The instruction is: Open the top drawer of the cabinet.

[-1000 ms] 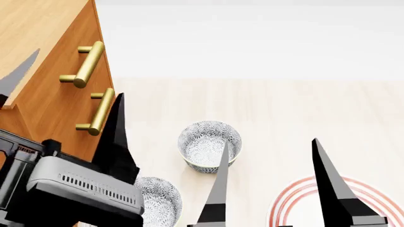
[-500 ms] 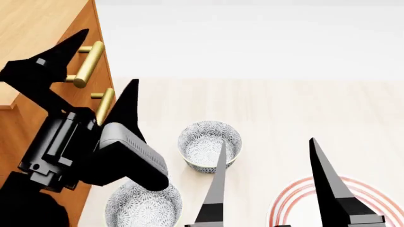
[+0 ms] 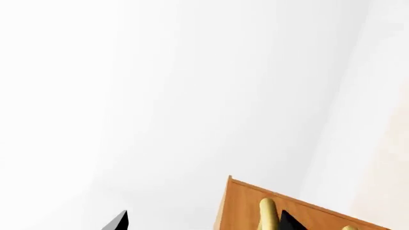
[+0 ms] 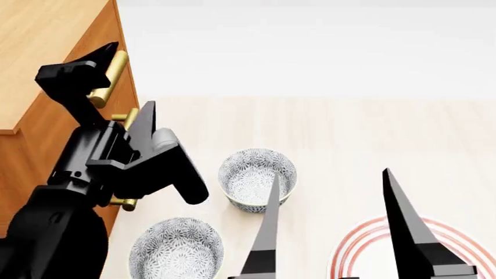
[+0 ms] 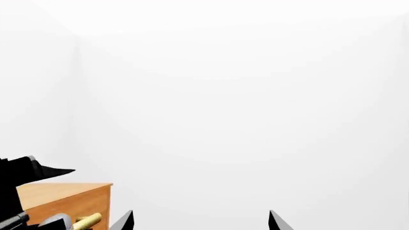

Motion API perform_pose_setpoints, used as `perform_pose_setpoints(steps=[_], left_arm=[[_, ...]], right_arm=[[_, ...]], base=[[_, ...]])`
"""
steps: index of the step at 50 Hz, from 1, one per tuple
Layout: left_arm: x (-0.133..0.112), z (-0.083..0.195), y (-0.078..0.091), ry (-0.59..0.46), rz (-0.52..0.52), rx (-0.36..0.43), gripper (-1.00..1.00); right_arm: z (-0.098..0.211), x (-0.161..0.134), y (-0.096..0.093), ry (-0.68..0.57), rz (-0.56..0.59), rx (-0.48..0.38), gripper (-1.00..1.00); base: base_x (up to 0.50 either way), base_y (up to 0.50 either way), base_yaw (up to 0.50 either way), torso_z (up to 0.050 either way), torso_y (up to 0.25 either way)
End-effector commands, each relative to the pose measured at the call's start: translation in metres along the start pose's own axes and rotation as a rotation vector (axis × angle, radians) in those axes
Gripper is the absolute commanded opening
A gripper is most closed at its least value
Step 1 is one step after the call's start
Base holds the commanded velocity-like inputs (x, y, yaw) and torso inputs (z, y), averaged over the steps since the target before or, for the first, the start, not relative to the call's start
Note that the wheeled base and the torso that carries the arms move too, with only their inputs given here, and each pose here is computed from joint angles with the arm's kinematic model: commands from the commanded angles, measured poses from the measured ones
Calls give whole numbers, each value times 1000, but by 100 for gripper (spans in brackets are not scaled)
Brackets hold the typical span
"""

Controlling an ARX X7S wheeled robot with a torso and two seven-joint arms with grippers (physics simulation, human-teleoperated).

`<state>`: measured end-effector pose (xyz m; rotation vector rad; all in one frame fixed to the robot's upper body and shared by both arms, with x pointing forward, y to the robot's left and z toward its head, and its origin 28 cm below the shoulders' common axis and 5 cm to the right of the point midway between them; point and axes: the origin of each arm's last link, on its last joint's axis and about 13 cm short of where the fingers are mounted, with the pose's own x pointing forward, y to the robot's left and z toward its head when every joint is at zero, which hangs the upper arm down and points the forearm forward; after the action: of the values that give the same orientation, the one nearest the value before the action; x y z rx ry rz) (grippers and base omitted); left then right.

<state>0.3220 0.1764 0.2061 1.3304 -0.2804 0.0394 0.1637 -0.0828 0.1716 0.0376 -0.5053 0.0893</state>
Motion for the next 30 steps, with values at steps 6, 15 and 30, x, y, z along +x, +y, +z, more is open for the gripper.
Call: perform_pose_setpoints(steps=[6, 15, 30], left_arm=[[26, -4, -8, 88, 7, 73, 100], [30, -9, -11, 135, -9, 91, 100], [35, -22, -19, 206, -68, 148, 100]], right_arm=[[1, 3, -4, -17, -16, -7, 100], [1, 3, -5, -20, -18, -7, 100], [2, 3, -4, -22, -18, -8, 100]], base=[[0, 0, 0, 0, 0], [0, 0, 0, 0, 0], [0, 0, 0, 0, 0]])
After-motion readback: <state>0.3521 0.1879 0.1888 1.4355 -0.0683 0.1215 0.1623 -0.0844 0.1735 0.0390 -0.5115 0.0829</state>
